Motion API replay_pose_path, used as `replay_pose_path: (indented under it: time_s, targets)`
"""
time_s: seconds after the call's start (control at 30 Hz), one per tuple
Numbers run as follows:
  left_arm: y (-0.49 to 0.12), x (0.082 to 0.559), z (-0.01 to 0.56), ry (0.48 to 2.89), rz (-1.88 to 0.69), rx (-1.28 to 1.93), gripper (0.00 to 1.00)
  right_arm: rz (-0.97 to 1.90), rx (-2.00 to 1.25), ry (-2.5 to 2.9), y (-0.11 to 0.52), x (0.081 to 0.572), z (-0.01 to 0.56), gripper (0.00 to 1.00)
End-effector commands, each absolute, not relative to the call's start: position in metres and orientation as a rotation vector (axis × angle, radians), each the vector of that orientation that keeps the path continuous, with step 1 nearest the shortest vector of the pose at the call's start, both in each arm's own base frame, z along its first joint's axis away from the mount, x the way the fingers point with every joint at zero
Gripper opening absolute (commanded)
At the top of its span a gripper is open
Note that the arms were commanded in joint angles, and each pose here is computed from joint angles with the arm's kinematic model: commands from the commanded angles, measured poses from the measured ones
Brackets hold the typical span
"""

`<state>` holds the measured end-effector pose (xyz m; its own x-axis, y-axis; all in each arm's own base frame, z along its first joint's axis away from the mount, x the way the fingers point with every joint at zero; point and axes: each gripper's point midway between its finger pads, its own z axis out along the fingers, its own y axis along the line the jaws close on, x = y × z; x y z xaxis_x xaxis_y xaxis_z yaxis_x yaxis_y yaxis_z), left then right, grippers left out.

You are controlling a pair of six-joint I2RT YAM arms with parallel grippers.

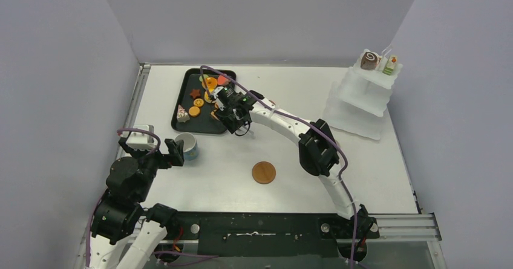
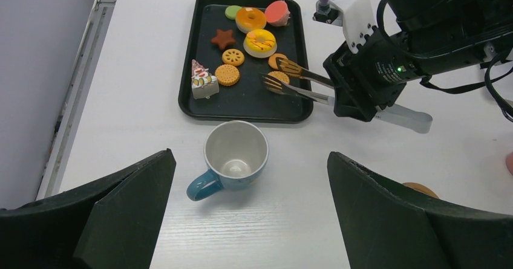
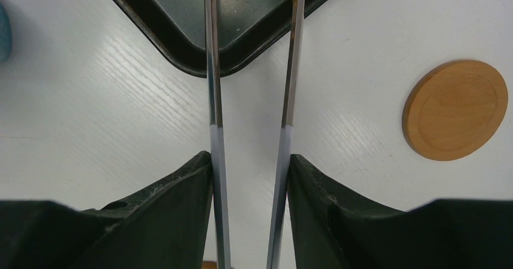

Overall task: Serve the afternoon tea
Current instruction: Pick up the desert from the tray.

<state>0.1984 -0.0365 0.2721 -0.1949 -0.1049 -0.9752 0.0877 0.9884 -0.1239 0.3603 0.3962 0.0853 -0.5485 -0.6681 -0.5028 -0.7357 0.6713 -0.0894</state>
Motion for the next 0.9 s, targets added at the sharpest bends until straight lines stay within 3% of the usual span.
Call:
replay_pose_path:
  time_s: [0.0,0.87]
  targets:
    - [-0.035,0.199,0.292,1.687,-0.184,-0.022,0.97,0.21,-1.02,2.279,0.41,0.375,0.119,0.44]
    - [-0.037,0.2,0.293,1.686,-0.193,-0.017,0.97,0.289,-0.904,2.219,0.398,0.36,0.185,0.37]
